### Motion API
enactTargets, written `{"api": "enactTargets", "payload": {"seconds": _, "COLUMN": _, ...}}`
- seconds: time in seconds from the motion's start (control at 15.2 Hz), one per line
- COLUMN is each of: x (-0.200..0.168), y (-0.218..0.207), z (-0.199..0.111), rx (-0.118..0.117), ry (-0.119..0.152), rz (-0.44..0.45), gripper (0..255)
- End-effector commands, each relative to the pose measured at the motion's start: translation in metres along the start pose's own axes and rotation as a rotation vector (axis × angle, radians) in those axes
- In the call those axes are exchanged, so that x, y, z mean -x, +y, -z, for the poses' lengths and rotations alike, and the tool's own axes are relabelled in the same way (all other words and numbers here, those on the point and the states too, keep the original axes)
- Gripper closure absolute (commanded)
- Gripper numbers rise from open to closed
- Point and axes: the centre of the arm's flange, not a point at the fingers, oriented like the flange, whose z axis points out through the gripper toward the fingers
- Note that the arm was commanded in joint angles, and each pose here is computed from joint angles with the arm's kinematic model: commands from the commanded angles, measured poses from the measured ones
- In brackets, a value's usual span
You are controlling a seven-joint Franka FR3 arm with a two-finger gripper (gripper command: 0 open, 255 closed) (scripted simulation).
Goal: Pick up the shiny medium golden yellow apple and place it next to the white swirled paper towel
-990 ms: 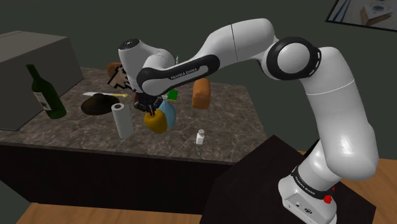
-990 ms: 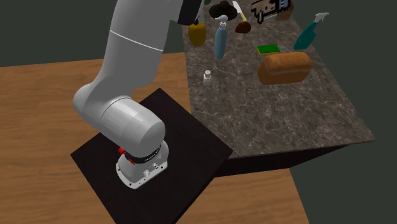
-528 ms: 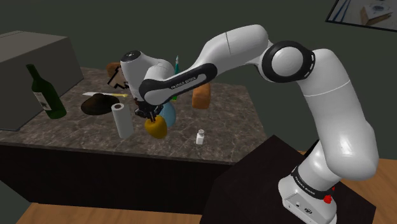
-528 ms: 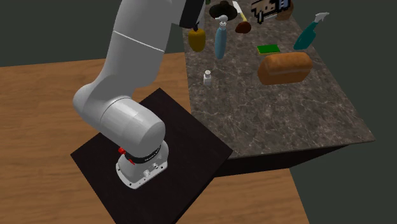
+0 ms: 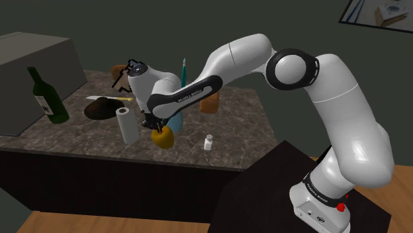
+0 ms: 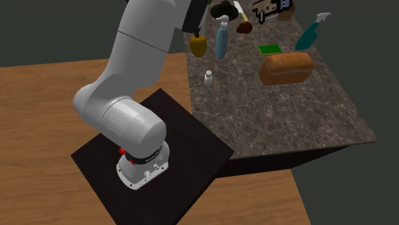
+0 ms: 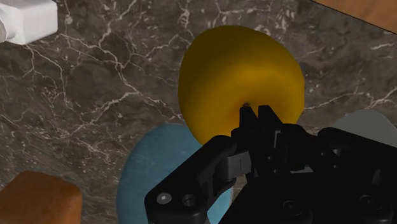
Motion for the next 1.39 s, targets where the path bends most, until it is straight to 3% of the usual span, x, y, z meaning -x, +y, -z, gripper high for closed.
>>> {"api": "enactTargets", "payload": {"seconds": 0.0, "x": 0.0, "y": -0.001, "z": -0.003, "rx": -0.001, "ry": 0.001, "rz": 0.0, "gripper": 255}}
{"api": "enactTargets", "payload": {"seconds": 0.4, "x": 0.0, "y": -0.001, "z": -0.003, "rx": -0.001, "ry": 0.001, "rz": 0.0, "gripper": 255}}
{"api": "enactTargets", "payload": {"seconds": 0.46, "x": 0.0, "y": -0.001, "z": -0.003, "rx": -0.001, "ry": 0.001, "rz": 0.0, "gripper": 0}}
{"api": "enactTargets", "payload": {"seconds": 0.79, "x": 0.0, "y": -0.001, "z": -0.003, "rx": -0.001, "ry": 0.001, "rz": 0.0, "gripper": 0}}
{"api": "enactTargets", "payload": {"seconds": 1.06, "x": 0.0, "y": -0.001, "z": 0.047, "rx": -0.001, "ry": 0.001, "rz": 0.0, "gripper": 0}}
{"api": "enactTargets", "payload": {"seconds": 1.32, "x": 0.0, "y": -0.001, "z": 0.047, "rx": -0.001, "ry": 0.001, "rz": 0.0, "gripper": 0}}
